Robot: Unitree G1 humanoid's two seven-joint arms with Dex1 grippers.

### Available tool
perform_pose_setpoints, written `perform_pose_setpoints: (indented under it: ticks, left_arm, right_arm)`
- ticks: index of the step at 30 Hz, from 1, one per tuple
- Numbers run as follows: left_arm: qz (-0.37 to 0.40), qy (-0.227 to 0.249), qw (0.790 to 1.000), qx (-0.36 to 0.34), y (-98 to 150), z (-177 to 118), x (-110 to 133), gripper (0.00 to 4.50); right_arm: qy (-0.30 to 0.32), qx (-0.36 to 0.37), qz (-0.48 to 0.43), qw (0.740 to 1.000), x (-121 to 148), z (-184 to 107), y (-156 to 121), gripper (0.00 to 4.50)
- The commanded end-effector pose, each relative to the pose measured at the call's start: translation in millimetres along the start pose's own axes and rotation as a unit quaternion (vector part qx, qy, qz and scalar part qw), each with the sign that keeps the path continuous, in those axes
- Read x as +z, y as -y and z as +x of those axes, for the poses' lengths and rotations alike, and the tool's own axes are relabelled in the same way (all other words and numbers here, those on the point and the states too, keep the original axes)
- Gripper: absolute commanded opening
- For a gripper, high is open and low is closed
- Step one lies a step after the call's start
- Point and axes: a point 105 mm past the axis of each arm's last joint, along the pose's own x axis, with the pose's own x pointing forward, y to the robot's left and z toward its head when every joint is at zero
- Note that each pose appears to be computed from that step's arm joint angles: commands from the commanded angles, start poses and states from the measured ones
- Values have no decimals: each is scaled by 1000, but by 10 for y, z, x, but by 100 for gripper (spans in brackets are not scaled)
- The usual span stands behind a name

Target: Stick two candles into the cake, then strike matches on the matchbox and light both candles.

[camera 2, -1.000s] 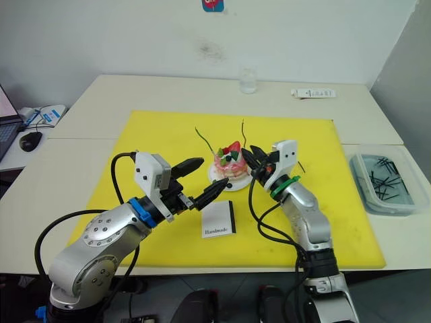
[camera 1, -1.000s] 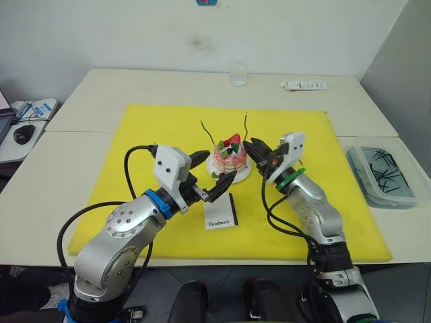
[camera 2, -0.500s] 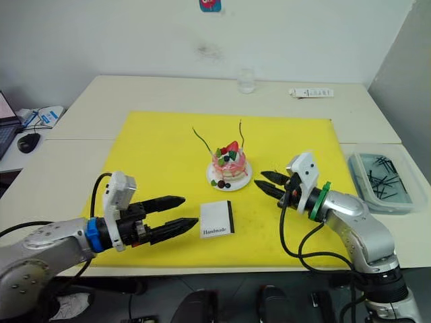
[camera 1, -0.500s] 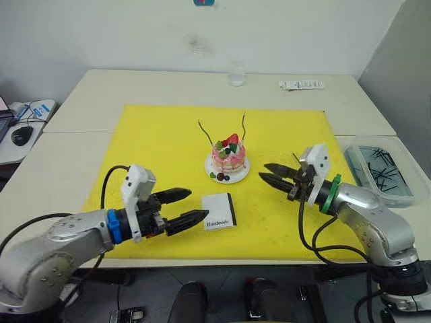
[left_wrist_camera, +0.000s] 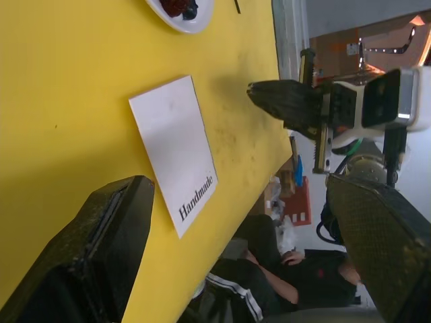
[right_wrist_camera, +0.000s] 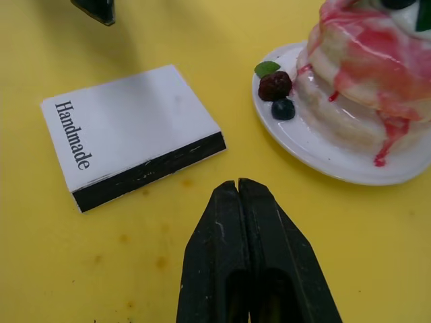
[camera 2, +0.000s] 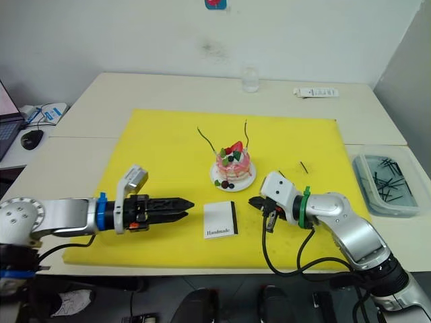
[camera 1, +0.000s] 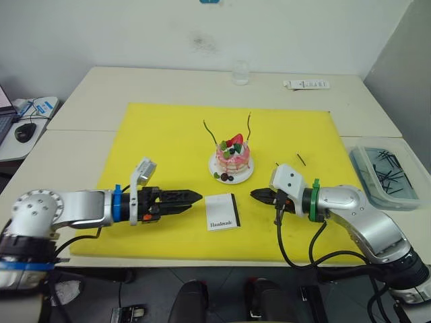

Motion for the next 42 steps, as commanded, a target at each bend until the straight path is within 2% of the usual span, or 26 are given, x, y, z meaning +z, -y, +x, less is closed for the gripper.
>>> perform_pose_setpoints:
  ticks: [1,6,10,19,36,42]
  left_arm:
    - [-5,-31,999,-9,38,47,-46,450]
    - [-14,-53,998,-10,11,121,-117,450]
    - [-20,-52,998,-6,-28,211,-161,450]
    - [-40,-15,999,10,-116,386,-156,450]
    - [-49,-9,999,1,-92,542,-245,450]
    - [-53,-9,999,3,-113,546,-305,450]
  right_arm:
    - [0,-1,-16,1000,40,-3,-9,1]
    - [-12,6,-9,1000,-36,23,-73,1]
    - [-18,9,0,1000,-85,64,-114,1]
    - [-20,22,23,999,-183,204,-210,1]
    - [14,78,77,994,-32,452,-364,1]
    - [20,77,59,995,7,525,-339,1]
